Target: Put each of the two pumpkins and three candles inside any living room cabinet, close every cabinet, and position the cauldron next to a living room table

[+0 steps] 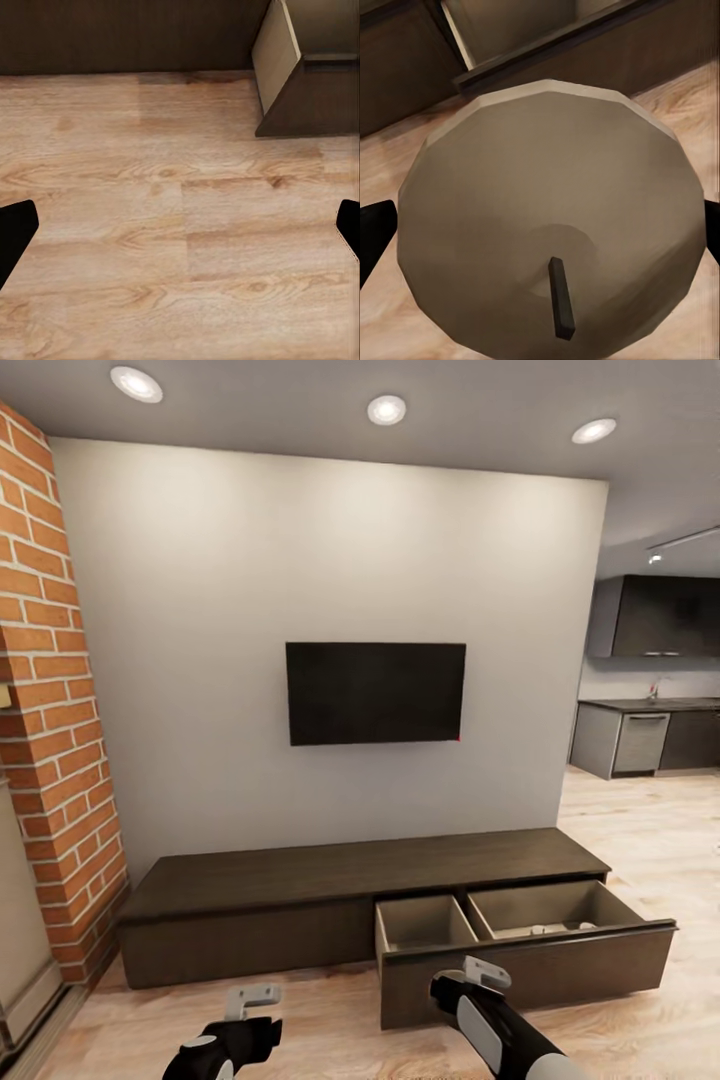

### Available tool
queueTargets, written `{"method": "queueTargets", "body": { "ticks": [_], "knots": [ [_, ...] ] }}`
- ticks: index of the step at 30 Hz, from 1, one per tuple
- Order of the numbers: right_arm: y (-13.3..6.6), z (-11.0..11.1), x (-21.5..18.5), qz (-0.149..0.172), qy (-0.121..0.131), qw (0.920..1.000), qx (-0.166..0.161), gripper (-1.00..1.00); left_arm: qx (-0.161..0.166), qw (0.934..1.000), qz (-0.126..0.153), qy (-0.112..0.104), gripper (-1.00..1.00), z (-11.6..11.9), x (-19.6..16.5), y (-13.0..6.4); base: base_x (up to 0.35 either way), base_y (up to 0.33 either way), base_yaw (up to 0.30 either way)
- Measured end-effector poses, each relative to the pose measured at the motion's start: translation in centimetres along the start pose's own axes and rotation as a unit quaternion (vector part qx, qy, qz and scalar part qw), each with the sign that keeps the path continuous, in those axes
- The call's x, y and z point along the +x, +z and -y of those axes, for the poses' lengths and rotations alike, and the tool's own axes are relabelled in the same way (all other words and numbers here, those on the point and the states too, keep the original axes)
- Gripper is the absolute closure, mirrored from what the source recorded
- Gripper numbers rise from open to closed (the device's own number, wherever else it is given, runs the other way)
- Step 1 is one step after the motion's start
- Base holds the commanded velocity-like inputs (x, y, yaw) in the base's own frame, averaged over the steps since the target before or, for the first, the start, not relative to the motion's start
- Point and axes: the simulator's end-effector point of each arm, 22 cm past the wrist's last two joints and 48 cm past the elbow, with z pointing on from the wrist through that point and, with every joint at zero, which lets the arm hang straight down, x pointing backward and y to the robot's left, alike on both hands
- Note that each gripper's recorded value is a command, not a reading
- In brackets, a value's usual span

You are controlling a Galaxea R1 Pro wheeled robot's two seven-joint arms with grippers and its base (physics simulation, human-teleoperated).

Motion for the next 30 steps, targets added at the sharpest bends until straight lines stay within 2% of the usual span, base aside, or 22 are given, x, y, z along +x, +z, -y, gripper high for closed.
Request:
{"method": "queueTargets", "body": {
  "ticks": [25, 30],
  "knots": [
    [-1.2, 0.5, 0.0, -0.019, 0.001, 0.9998, 0.009, 1.0, -0.003, 0.9998, -0.02, -0.005, -1.0, -0.2, -0.3, -1.4, 0.001, -0.002, -0.124],
    [-1.0, 0.9, 0.3, -0.024, 0.016, 0.9995, 0.012, 1.0, -0.002, 0.9999, -0.009, -0.005, -1.0, -0.2, -1.2, -1.6, 0.035, -0.023, -0.122]
  ]
}}
